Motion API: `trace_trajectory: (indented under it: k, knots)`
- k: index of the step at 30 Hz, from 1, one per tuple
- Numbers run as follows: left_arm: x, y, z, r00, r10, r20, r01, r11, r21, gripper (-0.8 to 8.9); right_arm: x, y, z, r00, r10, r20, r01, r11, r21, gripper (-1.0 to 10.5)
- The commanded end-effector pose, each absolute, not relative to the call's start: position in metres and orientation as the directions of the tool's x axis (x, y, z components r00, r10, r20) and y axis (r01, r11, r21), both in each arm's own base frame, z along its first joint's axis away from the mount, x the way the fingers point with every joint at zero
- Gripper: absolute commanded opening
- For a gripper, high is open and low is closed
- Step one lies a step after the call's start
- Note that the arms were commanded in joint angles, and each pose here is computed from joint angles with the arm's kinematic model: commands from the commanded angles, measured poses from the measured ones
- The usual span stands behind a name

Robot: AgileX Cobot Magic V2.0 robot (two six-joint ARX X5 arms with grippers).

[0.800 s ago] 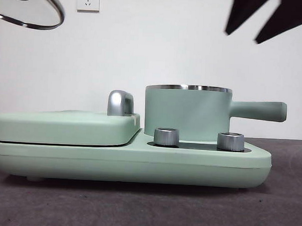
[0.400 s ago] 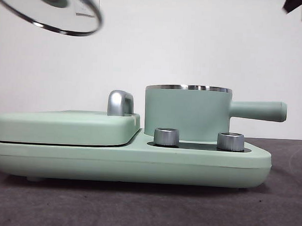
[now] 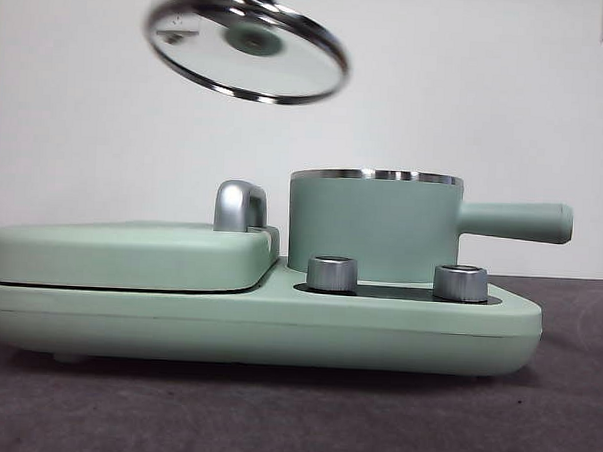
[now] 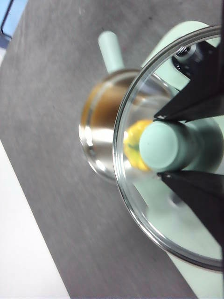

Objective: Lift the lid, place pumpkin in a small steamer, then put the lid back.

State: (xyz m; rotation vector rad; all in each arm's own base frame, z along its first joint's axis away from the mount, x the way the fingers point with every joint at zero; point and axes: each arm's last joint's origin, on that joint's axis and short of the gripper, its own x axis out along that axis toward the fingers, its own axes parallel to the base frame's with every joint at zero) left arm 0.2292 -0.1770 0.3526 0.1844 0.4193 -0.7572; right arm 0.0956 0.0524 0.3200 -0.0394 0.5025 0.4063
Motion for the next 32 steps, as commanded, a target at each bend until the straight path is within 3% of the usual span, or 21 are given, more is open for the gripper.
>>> trace_trajectory:
  k: [1, 7, 17, 32]
  knots:
    - [0.235, -0.195, 0.357, 0.651, -0.672, -0.353, 0.723, 0.691, 0.018, 0.1, 0.096, 0.053, 0.321, 0.795, 0.37, -0.481, -0.384, 0.92, 0.074, 3.5]
    - [0.249, -0.223, 0.346, 0.649, -0.715, -0.258, 0.745, 0.666, 0.029, 0.1, 0.096, 0.053, 0.32, 0.792, 0.369, -0.487, -0.382, 0.921, 0.076, 3.5]
    - [0.272, -0.246, 0.325, 0.662, -0.726, -0.185, 0.744, 0.668, 0.039, 0.1, 0.095, 0.053, 0.319, 0.792, 0.36, -0.493, -0.367, 0.926, 0.087, 3.5]
    - [0.294, -0.265, 0.288, 0.66, -0.723, -0.204, 0.745, 0.664, 0.056, 0.1, 0.095, 0.053, 0.319, 0.792, 0.36, -0.493, -0.362, 0.927, 0.096, 3.5]
